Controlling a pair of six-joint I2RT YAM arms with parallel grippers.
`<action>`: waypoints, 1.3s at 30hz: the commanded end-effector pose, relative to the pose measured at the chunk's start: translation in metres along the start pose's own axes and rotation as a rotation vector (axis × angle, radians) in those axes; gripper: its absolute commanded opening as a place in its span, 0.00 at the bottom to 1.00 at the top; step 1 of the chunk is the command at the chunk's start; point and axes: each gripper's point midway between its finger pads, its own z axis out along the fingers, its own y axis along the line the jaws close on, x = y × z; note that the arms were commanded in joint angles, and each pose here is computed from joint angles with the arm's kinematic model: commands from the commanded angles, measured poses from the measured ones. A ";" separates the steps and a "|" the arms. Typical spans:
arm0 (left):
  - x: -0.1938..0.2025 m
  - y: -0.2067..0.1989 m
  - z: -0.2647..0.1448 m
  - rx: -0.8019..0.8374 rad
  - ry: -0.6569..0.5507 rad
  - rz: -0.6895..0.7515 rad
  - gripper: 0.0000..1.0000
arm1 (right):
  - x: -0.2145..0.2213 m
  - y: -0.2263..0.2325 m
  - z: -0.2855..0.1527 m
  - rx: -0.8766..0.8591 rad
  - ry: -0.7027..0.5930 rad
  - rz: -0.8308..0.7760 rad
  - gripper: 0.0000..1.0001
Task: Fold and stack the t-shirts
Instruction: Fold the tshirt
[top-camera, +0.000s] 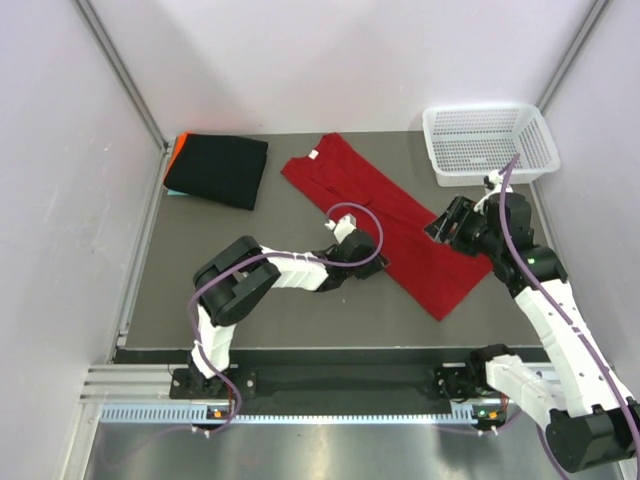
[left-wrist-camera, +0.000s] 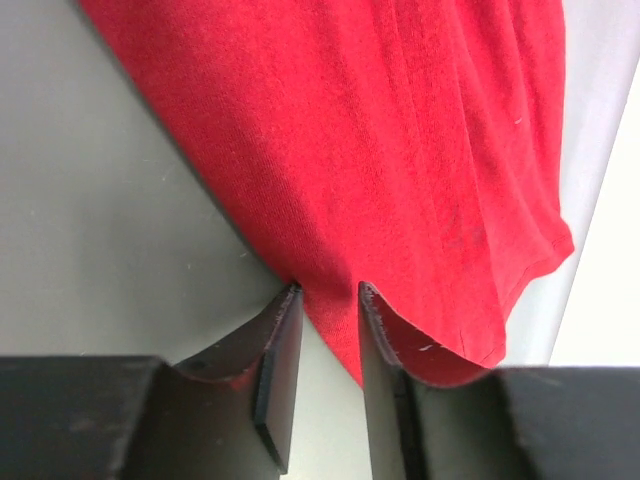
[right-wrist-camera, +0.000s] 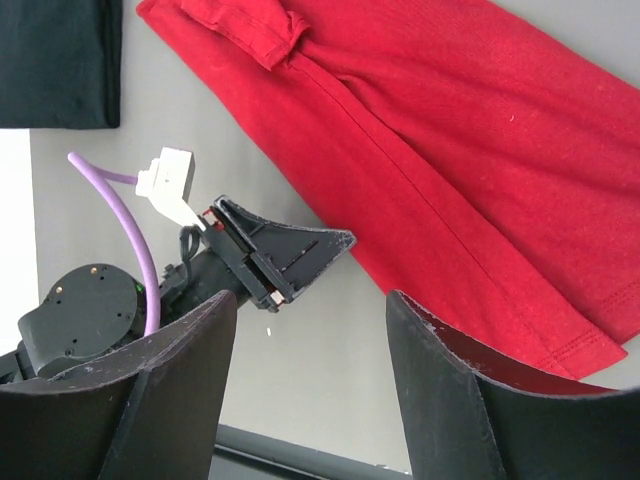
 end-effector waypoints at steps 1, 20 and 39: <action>0.002 0.014 0.005 -0.058 -0.013 0.010 0.33 | -0.006 0.003 -0.002 -0.025 -0.031 -0.011 0.62; -0.003 0.026 -0.023 -0.138 0.002 0.093 0.00 | -0.003 0.010 -0.005 -0.054 0.009 -0.036 0.62; -0.026 0.096 -0.101 -0.349 -0.048 0.310 0.00 | 0.038 -0.017 0.005 0.002 0.131 -0.056 0.63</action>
